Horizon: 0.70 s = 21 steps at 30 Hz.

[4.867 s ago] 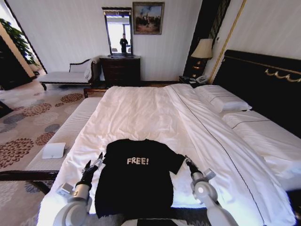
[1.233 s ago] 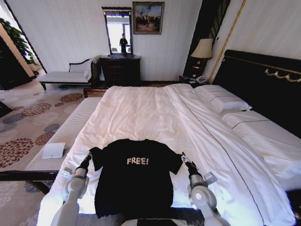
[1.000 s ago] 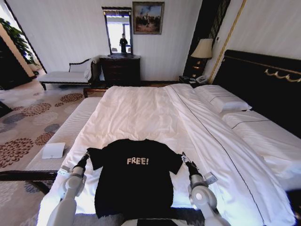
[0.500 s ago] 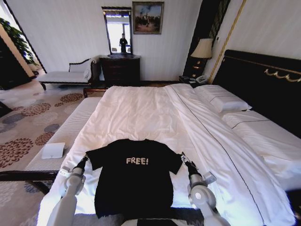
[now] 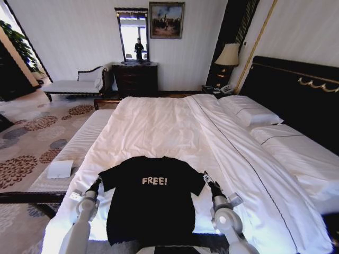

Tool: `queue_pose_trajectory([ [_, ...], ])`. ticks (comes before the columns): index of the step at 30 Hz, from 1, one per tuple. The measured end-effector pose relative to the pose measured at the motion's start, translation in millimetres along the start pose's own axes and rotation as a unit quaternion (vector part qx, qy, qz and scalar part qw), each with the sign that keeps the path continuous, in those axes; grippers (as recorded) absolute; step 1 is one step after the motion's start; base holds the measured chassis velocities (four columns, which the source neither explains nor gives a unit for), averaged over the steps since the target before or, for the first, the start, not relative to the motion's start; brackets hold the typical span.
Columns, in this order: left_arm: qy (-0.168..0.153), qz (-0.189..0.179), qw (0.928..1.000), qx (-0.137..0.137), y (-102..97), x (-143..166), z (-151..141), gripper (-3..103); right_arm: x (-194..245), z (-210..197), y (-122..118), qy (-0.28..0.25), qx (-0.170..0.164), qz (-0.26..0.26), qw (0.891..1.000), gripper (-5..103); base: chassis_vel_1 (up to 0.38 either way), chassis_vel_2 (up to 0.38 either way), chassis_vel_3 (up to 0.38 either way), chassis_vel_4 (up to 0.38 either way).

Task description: Fold the clothes on the bed.

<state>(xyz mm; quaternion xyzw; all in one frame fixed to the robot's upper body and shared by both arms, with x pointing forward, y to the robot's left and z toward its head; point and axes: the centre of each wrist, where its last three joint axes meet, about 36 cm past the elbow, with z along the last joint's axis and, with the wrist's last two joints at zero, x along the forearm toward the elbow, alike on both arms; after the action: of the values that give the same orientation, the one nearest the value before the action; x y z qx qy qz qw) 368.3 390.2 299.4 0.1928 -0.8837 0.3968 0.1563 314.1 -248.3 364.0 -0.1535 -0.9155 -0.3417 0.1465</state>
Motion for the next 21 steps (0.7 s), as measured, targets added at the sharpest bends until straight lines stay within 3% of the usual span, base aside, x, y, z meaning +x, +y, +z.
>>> queue_pose_trajectory([
  [1,-0.001,0.000,1.0000,-0.001,-0.1,2.4,-0.8,6,-0.2,0.1,-0.4,0.000,0.000,0.000,1.000,100,0.000,0.000,0.000,0.000],
  [4,-0.014,0.007,0.9999,-0.003,-7.1,16.2,-11.7,23,-1.1,1.9,-2.1,0.002,0.001,0.002,1.000,100,0.000,0.000,0.000,0.000],
  [6,-0.019,0.013,0.9997,-0.005,-11.1,21.3,-16.7,27,-1.4,2.4,-2.4,0.002,0.001,0.003,1.000,100,0.000,0.000,0.000,0.000],
  [8,-0.041,0.052,0.9977,-0.015,-36.7,38.0,-43.2,39,-2.7,3.5,-3.2,0.003,0.001,0.004,1.000,100,0.000,0.000,0.000,0.000],
  [11,-0.052,0.073,0.9958,-0.022,-53.7,41.9,-58.8,44,-3.8,4.1,-3.9,0.003,0.001,0.005,1.000,100,0.000,0.000,0.000,0.000],
  [13,-0.058,0.089,0.9933,-0.045,-80.9,36.5,-79.4,55,-6.1,5.2,-4.8,0.004,0.002,0.006,1.000,100,0.000,0.000,0.000,0.000],
  [14,-0.058,0.089,0.9933,-0.045,-80.9,36.5,-79.4,55,-6.1,5.2,-4.8,0.004,0.002,0.006,1.000,100,0.000,0.000,0.000,0.000],
  [16,-0.050,0.069,0.9926,-0.087,-90.2,25.8,-88.5,66,-11.4,8.5,-1.2,0.010,0.004,0.001,1.000,100,0.000,0.000,0.000,0.000],
  [18,-0.046,0.056,0.9924,-0.099,-89.2,23.1,-89.7,66,-14.5,9.7,1.4,0.013,0.006,-0.003,1.000,100,0.000,0.000,0.000,0.000],
  [21,-0.003,0.018,0.9894,-0.144,-92.7,-4.1,-92.6,82,-19.9,11.8,4.9,0.022,0.011,-0.008,1.000,100,0.000,0.000,0.000,0.000],
])
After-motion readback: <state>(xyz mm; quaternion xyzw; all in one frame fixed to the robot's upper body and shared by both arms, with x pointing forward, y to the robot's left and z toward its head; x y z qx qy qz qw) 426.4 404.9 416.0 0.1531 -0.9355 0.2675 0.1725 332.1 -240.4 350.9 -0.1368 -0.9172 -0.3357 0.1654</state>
